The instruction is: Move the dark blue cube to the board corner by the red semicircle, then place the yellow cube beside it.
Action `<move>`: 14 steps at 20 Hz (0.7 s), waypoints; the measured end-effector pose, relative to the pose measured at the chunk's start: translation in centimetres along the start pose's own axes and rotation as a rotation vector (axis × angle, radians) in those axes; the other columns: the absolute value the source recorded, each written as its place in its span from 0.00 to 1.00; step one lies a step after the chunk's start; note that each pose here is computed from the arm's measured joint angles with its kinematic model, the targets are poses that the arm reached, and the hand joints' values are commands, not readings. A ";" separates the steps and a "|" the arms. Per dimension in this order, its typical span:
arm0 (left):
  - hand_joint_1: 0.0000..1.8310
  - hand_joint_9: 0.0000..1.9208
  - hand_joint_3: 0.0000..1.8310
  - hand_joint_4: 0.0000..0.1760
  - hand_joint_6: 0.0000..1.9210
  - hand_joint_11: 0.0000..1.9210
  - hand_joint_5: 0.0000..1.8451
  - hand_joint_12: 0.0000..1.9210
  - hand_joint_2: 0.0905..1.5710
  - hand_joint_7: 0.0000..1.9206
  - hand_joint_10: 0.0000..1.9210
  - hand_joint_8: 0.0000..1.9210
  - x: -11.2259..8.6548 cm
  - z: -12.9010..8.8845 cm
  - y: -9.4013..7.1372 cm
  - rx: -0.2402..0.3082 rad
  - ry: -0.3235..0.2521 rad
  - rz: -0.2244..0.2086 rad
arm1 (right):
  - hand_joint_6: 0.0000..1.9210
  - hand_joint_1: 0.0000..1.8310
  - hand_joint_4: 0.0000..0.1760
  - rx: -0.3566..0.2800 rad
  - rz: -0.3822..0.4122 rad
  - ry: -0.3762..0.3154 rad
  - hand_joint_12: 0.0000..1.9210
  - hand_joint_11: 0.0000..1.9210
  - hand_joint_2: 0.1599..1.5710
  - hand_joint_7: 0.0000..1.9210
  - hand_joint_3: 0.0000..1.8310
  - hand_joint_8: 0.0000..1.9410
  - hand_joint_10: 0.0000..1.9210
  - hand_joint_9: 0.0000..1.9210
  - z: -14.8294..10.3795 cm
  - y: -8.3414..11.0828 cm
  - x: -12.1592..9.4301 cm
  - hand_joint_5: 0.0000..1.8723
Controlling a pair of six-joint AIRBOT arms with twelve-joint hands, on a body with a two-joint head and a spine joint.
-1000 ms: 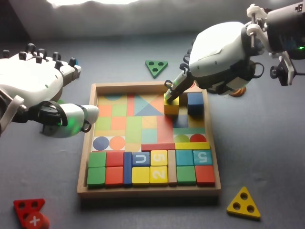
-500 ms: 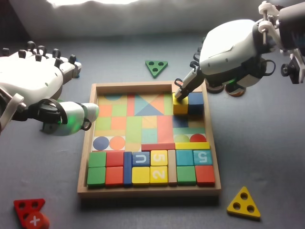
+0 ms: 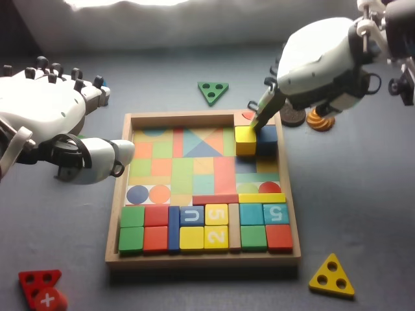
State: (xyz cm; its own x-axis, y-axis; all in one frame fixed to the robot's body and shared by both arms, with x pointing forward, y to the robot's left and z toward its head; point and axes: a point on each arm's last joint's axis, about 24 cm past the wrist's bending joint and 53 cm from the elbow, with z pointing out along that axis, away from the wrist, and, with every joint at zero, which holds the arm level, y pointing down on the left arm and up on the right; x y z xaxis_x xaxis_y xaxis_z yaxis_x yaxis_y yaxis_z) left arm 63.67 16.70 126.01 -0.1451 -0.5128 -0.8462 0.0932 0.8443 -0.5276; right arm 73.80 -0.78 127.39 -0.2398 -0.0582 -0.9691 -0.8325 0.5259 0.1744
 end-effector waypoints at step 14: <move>0.00 0.04 0.00 0.00 0.00 0.00 0.06 0.04 0.85 0.06 0.00 0.00 -0.1 0.0 -0.1 0.002 -0.002 -0.001 | 0.00 1.00 0.00 0.133 0.276 -0.117 1.00 0.86 0.76 0.72 0.00 1.00 1.00 0.81 -6.9 -1.9 -1.5 0.30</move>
State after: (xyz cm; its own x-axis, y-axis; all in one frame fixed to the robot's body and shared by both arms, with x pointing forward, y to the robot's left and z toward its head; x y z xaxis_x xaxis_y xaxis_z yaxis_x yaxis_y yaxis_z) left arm 63.68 16.68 126.10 -0.1436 -0.5136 -0.8459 0.0948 0.8437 -0.5283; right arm 72.26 -7.58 129.72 -0.3817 0.1955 -0.9034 -0.6695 0.6154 0.4160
